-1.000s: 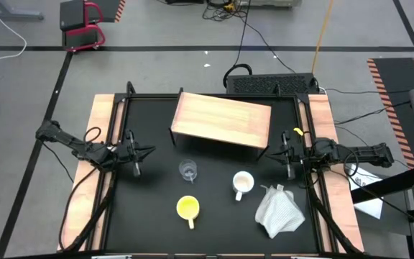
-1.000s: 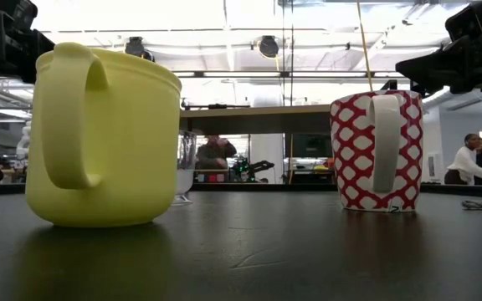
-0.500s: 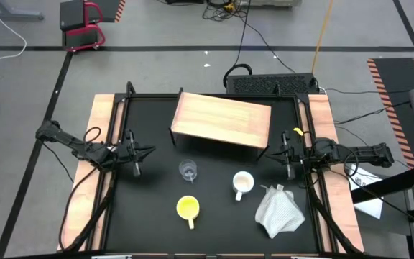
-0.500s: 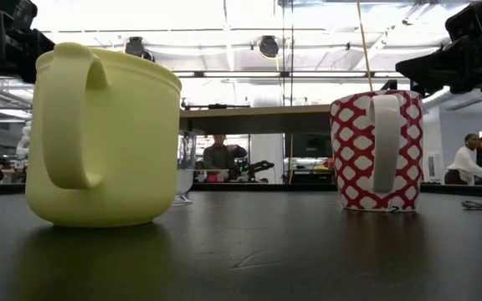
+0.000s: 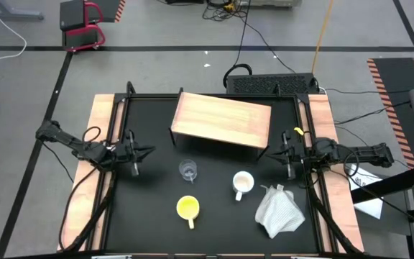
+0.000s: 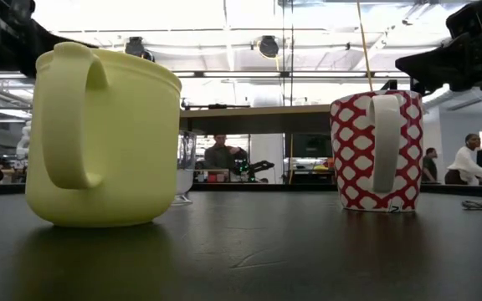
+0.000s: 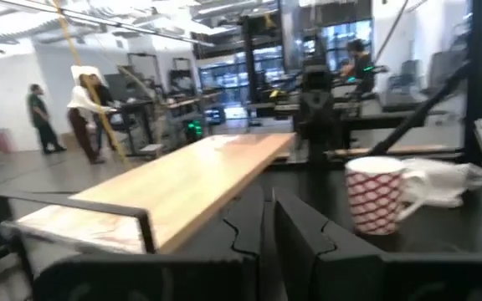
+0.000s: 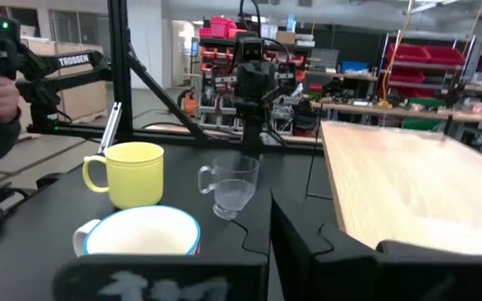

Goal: Stack small to large cups/mugs on shelf
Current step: Put the transparent mug on the shelf

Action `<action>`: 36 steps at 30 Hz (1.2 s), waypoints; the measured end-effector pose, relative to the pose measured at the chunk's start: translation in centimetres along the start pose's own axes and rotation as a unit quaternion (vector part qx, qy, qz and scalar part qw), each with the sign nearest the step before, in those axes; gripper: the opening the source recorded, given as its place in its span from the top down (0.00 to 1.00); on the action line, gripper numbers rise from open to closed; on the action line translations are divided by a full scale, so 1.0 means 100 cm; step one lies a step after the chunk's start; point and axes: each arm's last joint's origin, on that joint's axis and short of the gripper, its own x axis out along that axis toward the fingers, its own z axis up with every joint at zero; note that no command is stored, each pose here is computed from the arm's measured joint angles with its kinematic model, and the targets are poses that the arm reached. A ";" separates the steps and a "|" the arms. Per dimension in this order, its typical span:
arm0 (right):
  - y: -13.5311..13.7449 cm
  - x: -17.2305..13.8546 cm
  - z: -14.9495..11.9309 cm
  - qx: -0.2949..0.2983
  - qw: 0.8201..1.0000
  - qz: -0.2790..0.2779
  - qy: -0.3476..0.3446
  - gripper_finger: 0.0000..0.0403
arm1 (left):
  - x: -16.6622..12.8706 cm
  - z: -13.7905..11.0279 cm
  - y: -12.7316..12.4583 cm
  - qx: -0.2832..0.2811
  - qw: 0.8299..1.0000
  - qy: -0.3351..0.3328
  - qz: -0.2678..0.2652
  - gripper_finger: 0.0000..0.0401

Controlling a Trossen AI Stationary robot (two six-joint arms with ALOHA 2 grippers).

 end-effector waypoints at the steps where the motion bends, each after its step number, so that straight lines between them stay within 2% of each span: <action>1: 0.000 0.000 0.000 -0.005 1.000 0.000 0.000 1.00 | 0.000 0.002 0.000 -0.009 1.000 -0.008 -0.001 0.93; 5: 0.000 0.000 0.001 -0.011 1.000 0.000 -0.004 1.00 | 0.000 0.005 0.001 -0.034 0.999 -0.021 0.000 0.99; 11: 0.000 0.000 0.002 -0.011 1.000 -0.001 -0.010 1.00 | 0.000 0.014 0.002 -0.071 0.997 -0.029 -0.012 0.99; 17: 0.000 0.000 0.002 -0.011 1.000 0.000 -0.010 1.00 | 0.001 0.034 0.005 -0.093 0.995 -0.002 -0.023 1.00; 23: 0.000 0.000 0.002 -0.011 1.000 0.000 -0.010 1.00 | 0.005 0.050 0.008 -0.087 0.995 0.039 -0.016 1.00; 32: 0.000 0.000 0.002 -0.010 1.000 -0.001 -0.010 1.00 | 0.021 0.048 0.003 -0.068 0.995 0.067 -0.011 1.00; 36: 0.000 0.000 0.002 -0.010 1.000 -0.001 -0.011 1.00 | 0.031 0.049 0.000 -0.071 0.996 0.058 -0.023 1.00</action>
